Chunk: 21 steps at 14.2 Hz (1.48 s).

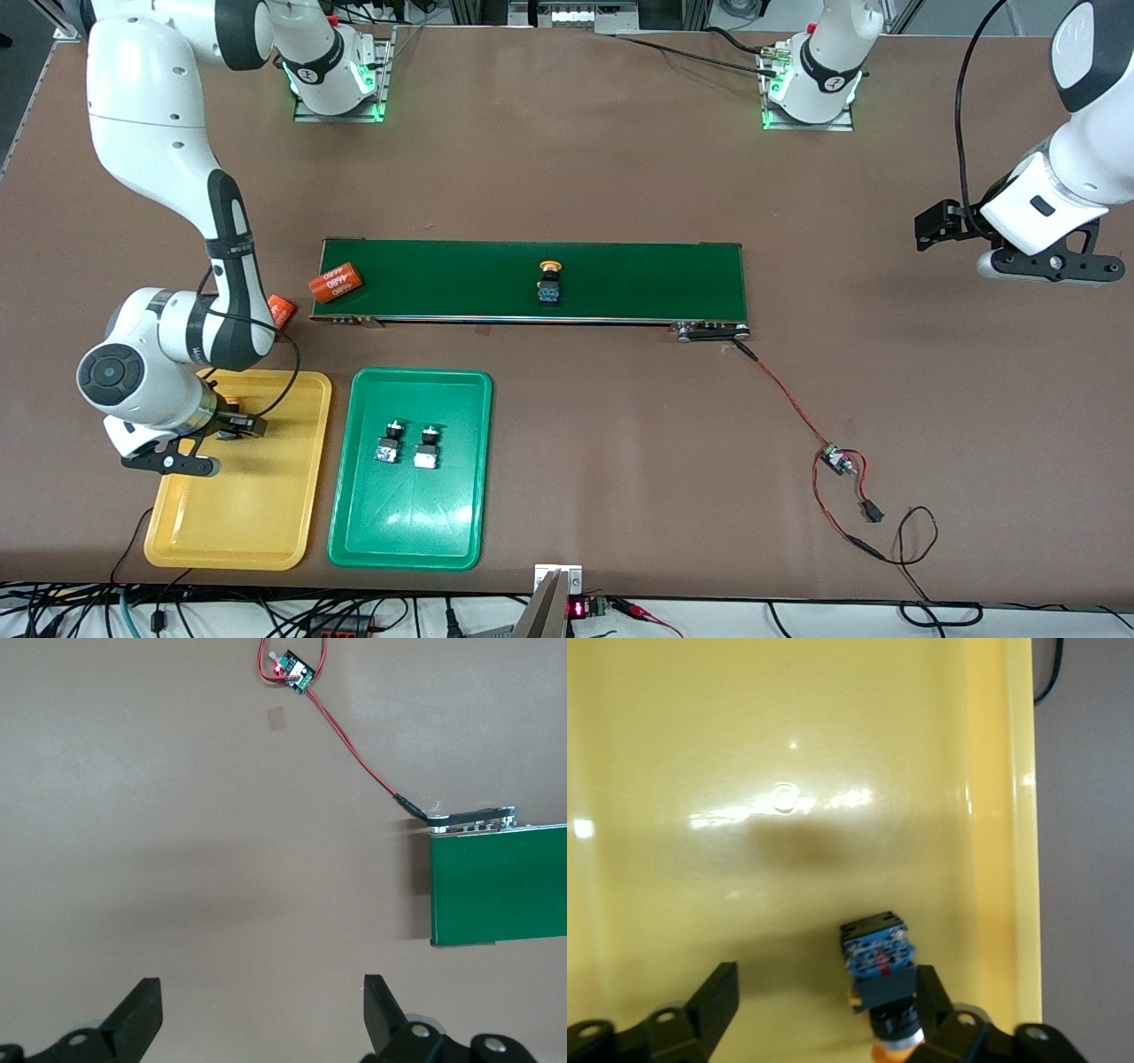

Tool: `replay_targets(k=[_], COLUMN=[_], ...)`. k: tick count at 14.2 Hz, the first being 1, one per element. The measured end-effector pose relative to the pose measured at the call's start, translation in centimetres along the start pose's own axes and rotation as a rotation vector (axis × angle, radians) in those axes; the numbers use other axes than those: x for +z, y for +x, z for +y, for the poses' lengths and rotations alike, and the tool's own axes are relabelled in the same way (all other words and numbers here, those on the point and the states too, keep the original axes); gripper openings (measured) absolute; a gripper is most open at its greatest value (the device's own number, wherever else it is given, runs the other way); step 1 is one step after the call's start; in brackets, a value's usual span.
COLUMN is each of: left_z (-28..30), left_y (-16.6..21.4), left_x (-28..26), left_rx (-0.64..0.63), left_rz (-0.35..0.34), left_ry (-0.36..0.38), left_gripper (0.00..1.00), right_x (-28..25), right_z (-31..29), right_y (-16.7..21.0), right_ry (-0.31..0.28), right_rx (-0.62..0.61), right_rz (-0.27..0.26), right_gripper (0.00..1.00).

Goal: Sort buttons by color to trays
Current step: 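Lower the button into the yellow tray and open the right gripper, then return the right gripper to the belt and grasp the second orange-cap button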

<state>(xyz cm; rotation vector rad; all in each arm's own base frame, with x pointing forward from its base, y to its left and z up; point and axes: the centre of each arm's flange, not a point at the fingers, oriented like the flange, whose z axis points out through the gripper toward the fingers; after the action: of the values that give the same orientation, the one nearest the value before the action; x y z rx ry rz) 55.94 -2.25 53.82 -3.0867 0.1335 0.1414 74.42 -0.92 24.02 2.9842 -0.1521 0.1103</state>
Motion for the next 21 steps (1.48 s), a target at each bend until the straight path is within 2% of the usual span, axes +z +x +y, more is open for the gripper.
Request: replay_targets(k=[1, 3, 6, 9, 12, 14, 16, 21], left_z=[0.0, 0.0, 0.0, 0.0, 0.0, 0.0, 0.0, 0.1], left_y=[0.0, 0.0, 0.0, 0.0, 0.0, 0.0, 0.0, 0.0], left_x=[0.0, 0.0, 0.0, 0.0, 0.0, 0.0, 0.0, 0.0], left_rx=[0.0, 0.0, 0.0, 0.0, 0.0, 0.0, 0.0, 0.002], left_rz=[0.0, -0.001, -0.001, -0.001, -0.001, -0.001, -0.001, -0.001], left_ry=[0.0, 0.0, 0.0, 0.0, 0.0, 0.0, 0.0, 0.0], left_gripper=[1.0, 1.0, 1.0, 1.0, 1.0, 1.0, 1.0, 1.0], right_x=[-2.1, -7.1, -13.7, -17.3, -18.5, -17.9, -17.3, -17.4], right_z=[-0.8, -2.7, -7.3, -14.1, -21.2, -24.7, -26.7, -32.2], right_y=[0.0, -0.4, -2.9, -6.4, -10.0, -12.4, -14.1, -18.3], right_ry=[0.011, 0.044, 0.091, 0.097, 0.086, 0.102, 0.114, 0.095], right_rx=[-0.008, -0.027, -0.087, -0.104, -0.093, -0.104, -0.103, -0.125], right_rz=[-0.006, -0.031, -0.109, -0.171, -0.186, -0.222, -0.251, -0.269], right_gripper=[1.0, 1.0, 1.0, 1.0, 1.0, 1.0, 1.0, 1.0])
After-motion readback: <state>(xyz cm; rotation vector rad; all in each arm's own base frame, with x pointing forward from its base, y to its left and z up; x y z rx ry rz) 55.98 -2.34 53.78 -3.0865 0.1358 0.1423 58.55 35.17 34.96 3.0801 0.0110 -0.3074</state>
